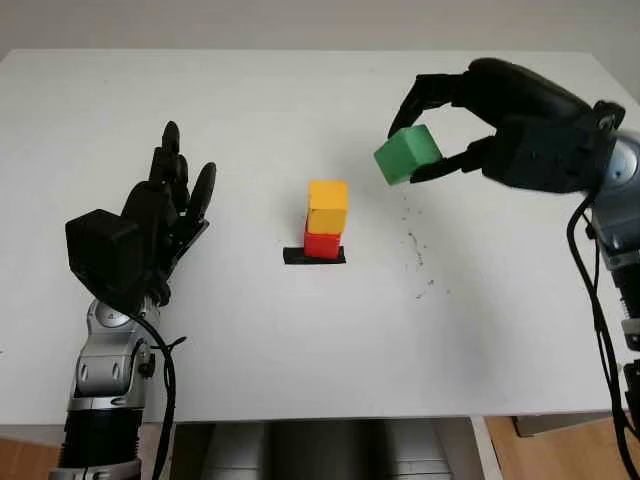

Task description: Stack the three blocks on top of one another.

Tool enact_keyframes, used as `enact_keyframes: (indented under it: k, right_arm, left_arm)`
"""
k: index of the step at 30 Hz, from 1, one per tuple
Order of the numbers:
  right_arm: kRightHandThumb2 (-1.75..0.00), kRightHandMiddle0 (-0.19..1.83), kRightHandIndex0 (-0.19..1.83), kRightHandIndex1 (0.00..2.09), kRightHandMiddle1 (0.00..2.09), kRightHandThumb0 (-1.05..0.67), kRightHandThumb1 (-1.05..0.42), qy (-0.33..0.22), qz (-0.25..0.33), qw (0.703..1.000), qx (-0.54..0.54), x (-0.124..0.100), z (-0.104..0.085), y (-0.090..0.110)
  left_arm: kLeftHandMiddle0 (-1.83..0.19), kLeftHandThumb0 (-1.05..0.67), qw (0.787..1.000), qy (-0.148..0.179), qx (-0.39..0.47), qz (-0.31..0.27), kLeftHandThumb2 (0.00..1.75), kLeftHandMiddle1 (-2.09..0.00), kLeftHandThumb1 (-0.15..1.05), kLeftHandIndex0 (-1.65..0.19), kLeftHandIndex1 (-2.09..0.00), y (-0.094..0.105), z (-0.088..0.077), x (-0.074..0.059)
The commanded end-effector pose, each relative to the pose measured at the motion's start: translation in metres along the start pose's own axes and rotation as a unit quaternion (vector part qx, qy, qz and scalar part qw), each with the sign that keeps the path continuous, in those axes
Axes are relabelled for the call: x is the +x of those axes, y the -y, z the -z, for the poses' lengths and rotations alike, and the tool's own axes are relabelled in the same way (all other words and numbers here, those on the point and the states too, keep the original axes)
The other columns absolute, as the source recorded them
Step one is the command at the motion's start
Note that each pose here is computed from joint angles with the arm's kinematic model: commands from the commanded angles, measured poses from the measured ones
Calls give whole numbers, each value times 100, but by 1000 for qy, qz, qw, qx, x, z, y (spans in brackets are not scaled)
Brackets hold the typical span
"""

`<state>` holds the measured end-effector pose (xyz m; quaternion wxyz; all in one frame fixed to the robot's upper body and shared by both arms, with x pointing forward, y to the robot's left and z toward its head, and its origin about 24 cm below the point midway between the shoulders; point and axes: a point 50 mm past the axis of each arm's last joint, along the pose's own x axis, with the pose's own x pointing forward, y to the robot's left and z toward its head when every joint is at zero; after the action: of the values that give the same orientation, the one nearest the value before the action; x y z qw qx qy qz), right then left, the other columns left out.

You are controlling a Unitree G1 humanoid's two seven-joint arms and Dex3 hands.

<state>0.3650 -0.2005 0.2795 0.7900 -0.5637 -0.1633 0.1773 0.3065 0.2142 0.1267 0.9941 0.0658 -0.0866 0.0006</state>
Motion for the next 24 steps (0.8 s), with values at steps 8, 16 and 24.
enact_keyframes:
  k: [8, 16, 24]
  right_arm:
    - [-5, 57, 63, 19, 126, -35, -81, 4, -55, 998, 5, 20, -34, 31]
    - [-6, 41, 62, 19, 145, -37, -88, -20, -100, 995, -15, 33, -62, 33]
    - [-6, 35, 58, 19, 165, -42, -92, -23, -121, 992, -9, 41, -73, 23]
  left_arm:
    - [16, -71, 1000, 5, 8, 1, 45, -6, 105, 14, -6, -1, -3, 3]
    - [17, -70, 1000, 7, 2, 7, 46, -5, 105, 16, -5, 3, -3, 6]
    - [19, -71, 1000, 1, -1, 6, 44, -5, 105, 16, -5, 8, -3, 7]
